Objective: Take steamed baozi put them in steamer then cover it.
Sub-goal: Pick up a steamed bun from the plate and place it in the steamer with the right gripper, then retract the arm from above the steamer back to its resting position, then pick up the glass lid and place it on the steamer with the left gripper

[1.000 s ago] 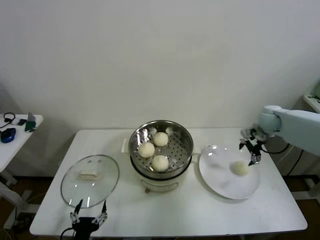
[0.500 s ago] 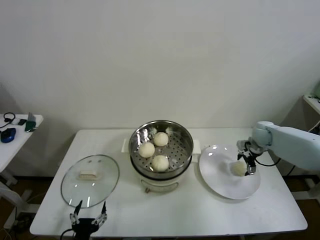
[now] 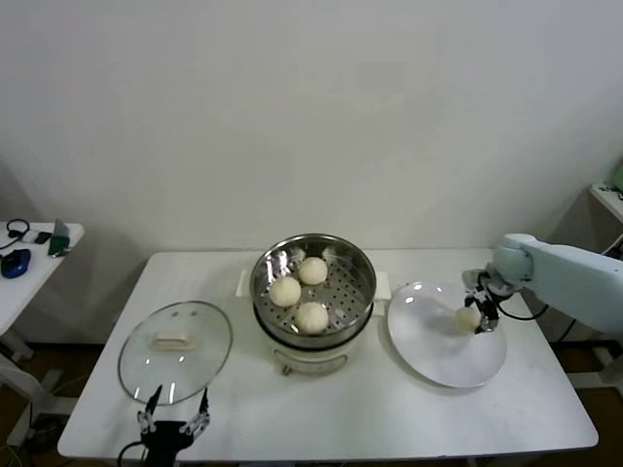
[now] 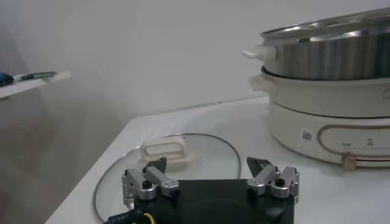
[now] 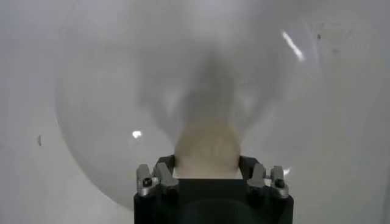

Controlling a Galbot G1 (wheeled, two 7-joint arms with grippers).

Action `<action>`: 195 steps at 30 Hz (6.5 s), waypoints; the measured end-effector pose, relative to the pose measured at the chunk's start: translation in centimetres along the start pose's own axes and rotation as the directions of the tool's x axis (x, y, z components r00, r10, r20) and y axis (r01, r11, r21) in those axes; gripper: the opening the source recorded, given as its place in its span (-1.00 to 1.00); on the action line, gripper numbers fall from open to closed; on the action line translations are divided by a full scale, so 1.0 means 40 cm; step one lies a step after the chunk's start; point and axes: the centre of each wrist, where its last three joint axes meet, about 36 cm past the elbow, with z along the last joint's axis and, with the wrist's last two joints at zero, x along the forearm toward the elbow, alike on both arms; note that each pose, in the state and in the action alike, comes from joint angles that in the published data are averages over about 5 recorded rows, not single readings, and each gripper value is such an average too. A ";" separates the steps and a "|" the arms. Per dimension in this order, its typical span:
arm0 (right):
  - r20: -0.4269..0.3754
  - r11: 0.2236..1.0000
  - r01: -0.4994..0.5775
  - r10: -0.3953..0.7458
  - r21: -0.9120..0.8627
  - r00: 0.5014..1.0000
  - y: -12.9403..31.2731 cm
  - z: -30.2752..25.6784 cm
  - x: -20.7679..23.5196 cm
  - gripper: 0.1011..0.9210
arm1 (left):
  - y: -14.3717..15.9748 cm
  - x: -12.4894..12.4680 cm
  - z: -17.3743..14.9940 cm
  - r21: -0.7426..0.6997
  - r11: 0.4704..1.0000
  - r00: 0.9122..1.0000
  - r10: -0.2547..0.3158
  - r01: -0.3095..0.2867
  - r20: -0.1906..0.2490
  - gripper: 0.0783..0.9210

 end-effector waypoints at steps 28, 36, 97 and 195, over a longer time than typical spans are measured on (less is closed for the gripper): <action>0.217 0.970 -0.118 0.071 0.214 0.974 -0.090 -0.609 0.547 0.43 | 0.009 -0.007 -0.029 -0.011 1.000 0.999 0.022 -0.022 0.023 0.77; 0.173 0.960 -0.092 0.047 0.263 0.984 -0.098 -0.704 0.416 0.43 | 0.022 -0.004 -0.038 -0.006 1.000 1.000 0.008 -0.007 0.030 0.77; 0.525 0.529 -0.101 0.849 -0.843 0.065 0.324 -0.201 0.005 0.76 | 0.069 -0.114 -0.075 -0.255 0.962 0.969 -0.038 0.102 0.244 0.77; -0.051 -0.074 0.117 0.981 -0.990 0.186 1.136 -0.223 -0.367 0.76 | 0.099 -0.325 -0.401 -0.905 0.194 0.917 -0.205 0.380 0.341 -0.85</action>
